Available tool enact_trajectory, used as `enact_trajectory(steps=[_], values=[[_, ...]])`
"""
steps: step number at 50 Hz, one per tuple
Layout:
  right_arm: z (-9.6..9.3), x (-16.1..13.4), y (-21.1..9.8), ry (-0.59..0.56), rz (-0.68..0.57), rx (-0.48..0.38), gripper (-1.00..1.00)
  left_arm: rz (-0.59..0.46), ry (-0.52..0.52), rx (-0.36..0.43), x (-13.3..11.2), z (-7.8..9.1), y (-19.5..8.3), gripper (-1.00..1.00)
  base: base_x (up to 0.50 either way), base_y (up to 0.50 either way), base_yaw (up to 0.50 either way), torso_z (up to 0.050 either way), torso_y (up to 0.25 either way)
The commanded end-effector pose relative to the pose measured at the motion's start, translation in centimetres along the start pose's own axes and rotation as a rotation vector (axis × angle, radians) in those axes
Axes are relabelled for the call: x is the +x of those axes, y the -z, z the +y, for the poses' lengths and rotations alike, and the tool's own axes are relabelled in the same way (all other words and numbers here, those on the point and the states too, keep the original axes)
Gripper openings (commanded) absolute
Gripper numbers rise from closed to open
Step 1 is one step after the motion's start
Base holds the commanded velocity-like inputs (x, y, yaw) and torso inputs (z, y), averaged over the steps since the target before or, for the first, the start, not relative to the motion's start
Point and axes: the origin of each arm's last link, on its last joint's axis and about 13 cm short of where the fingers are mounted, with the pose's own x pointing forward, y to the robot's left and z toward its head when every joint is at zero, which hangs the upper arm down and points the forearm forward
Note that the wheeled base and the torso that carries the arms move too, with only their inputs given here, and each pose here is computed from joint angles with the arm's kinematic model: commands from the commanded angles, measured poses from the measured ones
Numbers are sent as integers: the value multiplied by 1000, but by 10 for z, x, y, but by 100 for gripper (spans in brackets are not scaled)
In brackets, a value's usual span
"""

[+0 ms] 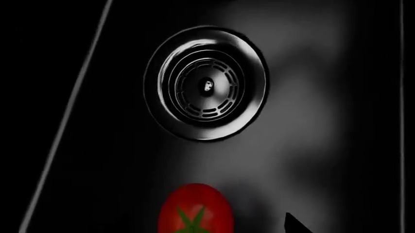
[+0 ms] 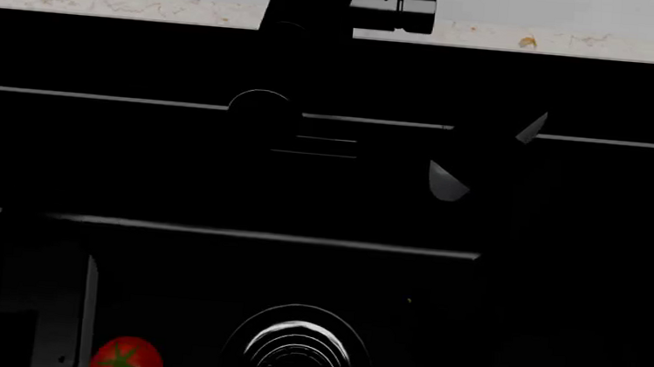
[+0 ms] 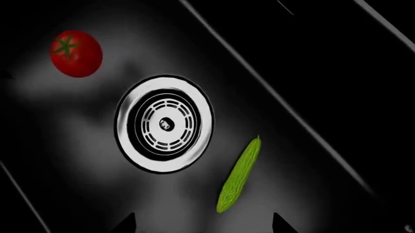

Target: Pick the vegetables from the sink and place them on the cutting board.

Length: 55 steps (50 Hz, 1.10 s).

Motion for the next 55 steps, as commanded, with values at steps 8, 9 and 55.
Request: enact_trajectory(steps=[8, 9, 55], values=[[1, 5, 1, -13, 2, -8, 100, 44, 22, -16, 24, 2, 11, 100, 20, 0, 3, 0, 0], [1, 5, 1, -13, 2, -9, 100, 48, 20, -18, 26, 3, 12, 100, 21, 0, 0, 0, 0], [-2, 14, 4, -28, -8, -2, 100, 78, 14, -26, 57, 13, 24, 100, 21, 0, 3, 0, 0]])
